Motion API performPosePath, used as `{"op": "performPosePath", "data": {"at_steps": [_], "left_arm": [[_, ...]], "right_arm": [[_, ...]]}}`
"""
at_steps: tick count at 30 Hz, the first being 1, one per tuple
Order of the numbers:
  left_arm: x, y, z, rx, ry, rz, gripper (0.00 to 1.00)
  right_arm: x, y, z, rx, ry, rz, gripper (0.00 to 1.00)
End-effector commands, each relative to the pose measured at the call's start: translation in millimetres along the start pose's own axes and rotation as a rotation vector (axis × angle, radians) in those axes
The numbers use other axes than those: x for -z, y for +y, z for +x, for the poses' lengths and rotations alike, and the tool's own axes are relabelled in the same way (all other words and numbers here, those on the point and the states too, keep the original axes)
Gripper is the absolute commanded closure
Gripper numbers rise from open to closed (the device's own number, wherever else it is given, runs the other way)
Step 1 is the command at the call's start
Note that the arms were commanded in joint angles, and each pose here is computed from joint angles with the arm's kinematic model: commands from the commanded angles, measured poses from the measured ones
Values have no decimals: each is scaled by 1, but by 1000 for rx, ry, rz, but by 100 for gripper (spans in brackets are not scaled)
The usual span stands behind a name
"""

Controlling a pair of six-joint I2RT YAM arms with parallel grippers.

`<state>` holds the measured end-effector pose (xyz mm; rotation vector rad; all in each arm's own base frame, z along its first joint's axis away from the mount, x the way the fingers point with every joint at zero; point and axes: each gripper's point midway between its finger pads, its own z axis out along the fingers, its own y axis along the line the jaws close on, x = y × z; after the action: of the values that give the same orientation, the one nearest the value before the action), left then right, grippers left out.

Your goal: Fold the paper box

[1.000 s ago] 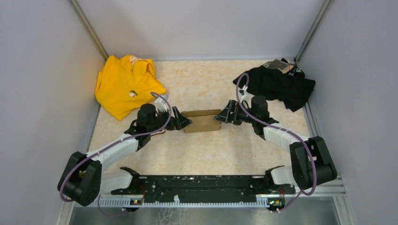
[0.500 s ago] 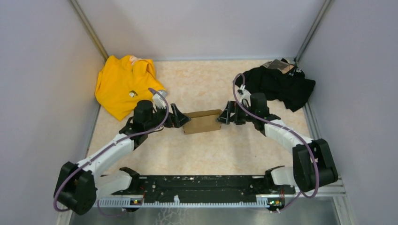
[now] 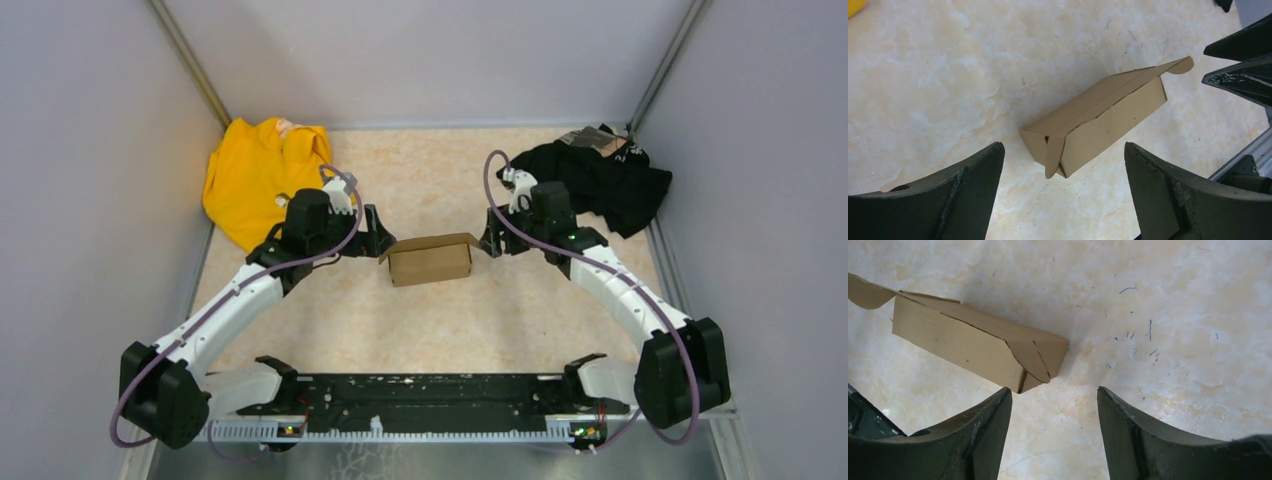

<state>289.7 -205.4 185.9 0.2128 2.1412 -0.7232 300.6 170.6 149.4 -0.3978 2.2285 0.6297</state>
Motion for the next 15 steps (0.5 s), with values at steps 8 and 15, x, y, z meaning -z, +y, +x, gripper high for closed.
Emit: {"op": "performPosePath", "data": {"at_steps": [8,15], "left_arm": [[5,8,1,-64,36,-54,19],[-1,5,9,-95,87,-63,35]], "right_arm": [[-1,20,-30,193,-66,10,45],[-7,26,-40,212,-82,-22,52]]}}
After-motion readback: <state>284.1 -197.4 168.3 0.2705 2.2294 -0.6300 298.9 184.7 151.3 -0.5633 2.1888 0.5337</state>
